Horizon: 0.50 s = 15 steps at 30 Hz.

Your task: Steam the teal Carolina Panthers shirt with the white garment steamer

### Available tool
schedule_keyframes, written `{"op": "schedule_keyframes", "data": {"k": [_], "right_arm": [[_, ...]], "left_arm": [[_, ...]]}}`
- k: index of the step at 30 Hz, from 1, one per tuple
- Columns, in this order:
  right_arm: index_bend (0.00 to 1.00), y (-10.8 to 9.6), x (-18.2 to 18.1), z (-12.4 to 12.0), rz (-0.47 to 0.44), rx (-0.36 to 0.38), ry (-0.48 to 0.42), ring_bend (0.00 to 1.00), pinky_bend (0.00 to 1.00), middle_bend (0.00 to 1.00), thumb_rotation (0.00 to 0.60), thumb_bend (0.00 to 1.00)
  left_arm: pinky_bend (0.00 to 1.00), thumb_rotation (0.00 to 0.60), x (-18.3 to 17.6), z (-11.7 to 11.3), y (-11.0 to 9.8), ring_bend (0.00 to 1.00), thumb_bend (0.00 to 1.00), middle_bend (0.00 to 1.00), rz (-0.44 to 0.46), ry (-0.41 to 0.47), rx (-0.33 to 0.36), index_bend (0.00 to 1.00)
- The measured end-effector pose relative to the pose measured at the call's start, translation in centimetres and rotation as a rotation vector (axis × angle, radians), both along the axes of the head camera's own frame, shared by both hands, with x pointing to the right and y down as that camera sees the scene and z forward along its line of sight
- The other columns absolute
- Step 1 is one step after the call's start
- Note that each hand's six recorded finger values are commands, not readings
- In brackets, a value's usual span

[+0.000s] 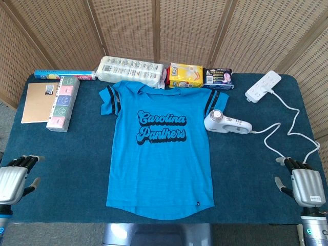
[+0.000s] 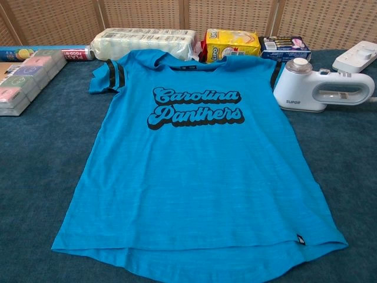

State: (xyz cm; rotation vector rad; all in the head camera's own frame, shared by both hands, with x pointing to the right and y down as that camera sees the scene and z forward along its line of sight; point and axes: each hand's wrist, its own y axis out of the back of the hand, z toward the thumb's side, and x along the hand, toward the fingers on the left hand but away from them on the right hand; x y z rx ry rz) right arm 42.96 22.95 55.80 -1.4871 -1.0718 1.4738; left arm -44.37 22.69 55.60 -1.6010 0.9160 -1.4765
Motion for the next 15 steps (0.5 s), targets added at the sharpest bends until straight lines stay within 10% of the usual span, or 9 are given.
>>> {"op": "schedule_keyframes", "data": {"k": [15], "right_arm": [[0.32,0.1,-0.1,0.2,-0.002,-0.013,0.01,0.44,0.45,0.4,0.6,0.33]], "left_arm": [[0.39,0.6,1.9,1.9,-0.4,0.32,0.25,0.35,0.067,0.033,-0.059,0.31]]}}
